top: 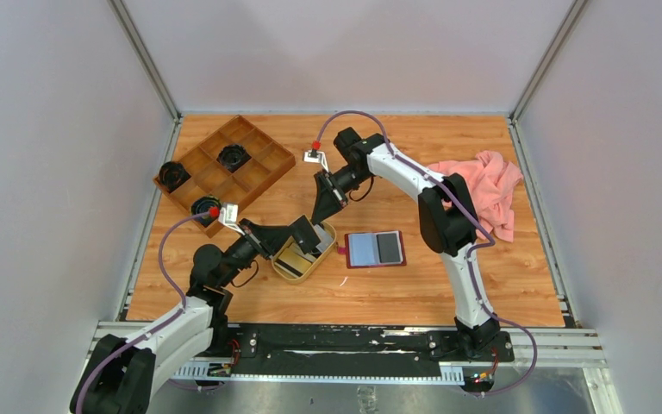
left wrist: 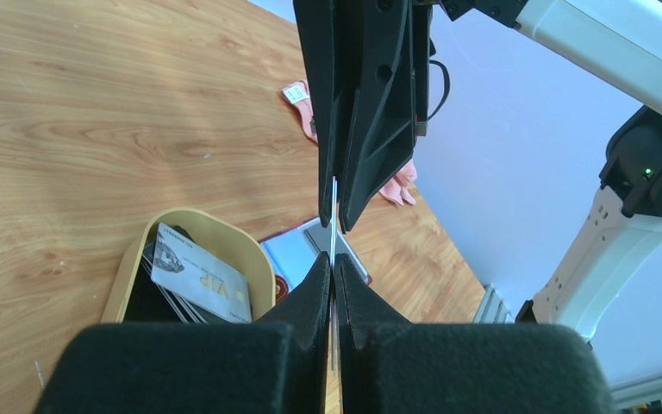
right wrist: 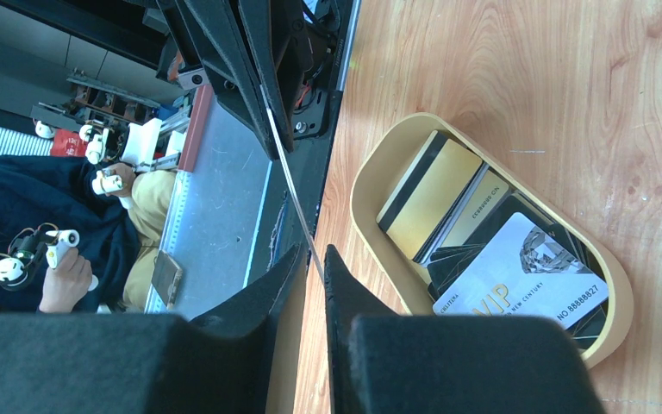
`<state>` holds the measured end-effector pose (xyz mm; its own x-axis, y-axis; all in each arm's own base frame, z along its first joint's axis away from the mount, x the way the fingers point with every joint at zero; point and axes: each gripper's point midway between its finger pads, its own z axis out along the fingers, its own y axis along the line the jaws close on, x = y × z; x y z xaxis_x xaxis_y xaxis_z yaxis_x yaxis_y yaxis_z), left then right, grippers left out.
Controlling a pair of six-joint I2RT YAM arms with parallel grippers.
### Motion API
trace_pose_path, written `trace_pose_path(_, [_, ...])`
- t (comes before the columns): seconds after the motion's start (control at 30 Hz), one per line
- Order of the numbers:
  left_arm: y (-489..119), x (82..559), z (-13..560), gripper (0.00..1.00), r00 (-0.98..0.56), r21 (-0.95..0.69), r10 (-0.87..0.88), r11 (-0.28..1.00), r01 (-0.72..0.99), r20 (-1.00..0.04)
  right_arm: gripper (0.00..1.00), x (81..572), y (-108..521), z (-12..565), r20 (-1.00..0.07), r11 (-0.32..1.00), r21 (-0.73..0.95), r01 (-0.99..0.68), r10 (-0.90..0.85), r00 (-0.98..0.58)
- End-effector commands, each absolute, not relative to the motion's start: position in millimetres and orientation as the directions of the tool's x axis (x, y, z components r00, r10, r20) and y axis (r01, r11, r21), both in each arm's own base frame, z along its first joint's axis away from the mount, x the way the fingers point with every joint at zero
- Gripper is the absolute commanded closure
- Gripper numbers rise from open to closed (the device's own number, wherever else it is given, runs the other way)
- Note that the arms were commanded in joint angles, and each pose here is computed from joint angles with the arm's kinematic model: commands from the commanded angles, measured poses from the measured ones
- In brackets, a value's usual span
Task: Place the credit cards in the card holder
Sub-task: Place the credit card in the storage box.
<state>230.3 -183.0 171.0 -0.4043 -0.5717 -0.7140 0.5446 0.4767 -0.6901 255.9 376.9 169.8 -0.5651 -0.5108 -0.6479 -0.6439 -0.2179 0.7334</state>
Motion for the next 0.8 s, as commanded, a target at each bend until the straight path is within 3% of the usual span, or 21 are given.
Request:
trace_pose_path(0.0, [-173.9,205.4,109.2,1.00,-0.493,-0.729,-0.537,0.506,0.461,-0.685,0.83,252.2,375.0,178.4,-0.656,-0.233,0.729,-0.643,-0.505,-0.561])
trace_pose_path(0.77, [-173.8,205.8,107.8,1.00,-0.497,-0.733,-0.538,0.507,0.455,-0.681,0.81,245.0,379.7,170.4,-0.643,-0.230,0.737,-0.636,-0.531,-0.552])
